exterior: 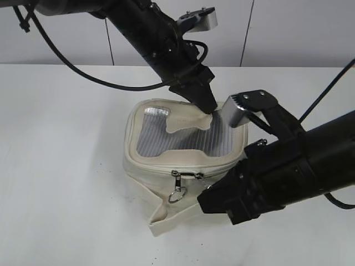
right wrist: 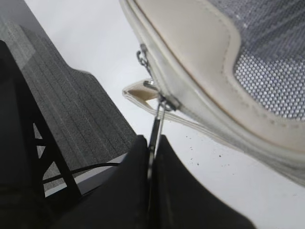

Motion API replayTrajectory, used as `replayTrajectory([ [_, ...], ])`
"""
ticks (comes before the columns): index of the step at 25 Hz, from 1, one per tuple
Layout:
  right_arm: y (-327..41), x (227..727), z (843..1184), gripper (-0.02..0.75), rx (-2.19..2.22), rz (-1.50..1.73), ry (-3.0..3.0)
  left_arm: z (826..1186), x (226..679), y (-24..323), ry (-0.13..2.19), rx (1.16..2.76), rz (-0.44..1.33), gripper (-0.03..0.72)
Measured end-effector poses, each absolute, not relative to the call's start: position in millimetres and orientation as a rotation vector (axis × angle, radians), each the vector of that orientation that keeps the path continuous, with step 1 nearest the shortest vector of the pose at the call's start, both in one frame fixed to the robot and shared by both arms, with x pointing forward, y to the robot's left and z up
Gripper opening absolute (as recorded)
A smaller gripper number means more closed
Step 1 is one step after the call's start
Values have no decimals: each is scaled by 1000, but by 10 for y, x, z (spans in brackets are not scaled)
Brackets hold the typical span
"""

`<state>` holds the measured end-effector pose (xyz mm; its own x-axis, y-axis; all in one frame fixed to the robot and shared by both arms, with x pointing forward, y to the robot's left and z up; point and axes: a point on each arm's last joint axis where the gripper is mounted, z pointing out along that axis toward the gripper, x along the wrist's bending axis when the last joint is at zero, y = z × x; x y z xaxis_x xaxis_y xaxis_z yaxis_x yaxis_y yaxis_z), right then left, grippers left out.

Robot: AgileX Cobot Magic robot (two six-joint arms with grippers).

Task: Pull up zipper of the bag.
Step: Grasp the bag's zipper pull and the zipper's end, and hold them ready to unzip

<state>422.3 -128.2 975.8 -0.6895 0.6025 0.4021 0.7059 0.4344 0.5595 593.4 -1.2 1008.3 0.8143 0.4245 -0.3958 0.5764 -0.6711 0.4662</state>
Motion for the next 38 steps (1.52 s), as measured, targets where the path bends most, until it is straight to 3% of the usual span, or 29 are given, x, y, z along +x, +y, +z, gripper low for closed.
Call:
replayTrajectory([
  [14,-862,4252,9751,8,-1047,-1006,-2601,10071,5898,15,703,2450,-376,38],
  [30,-1189,4170,10006,6,-1355,-800,-2748,10203,5944,109,788,2475,-209,38],
  [38,-1198,4177,10018,6,-1401,-787,-2734,10233,5927,139,812,2493,-207,37],
])
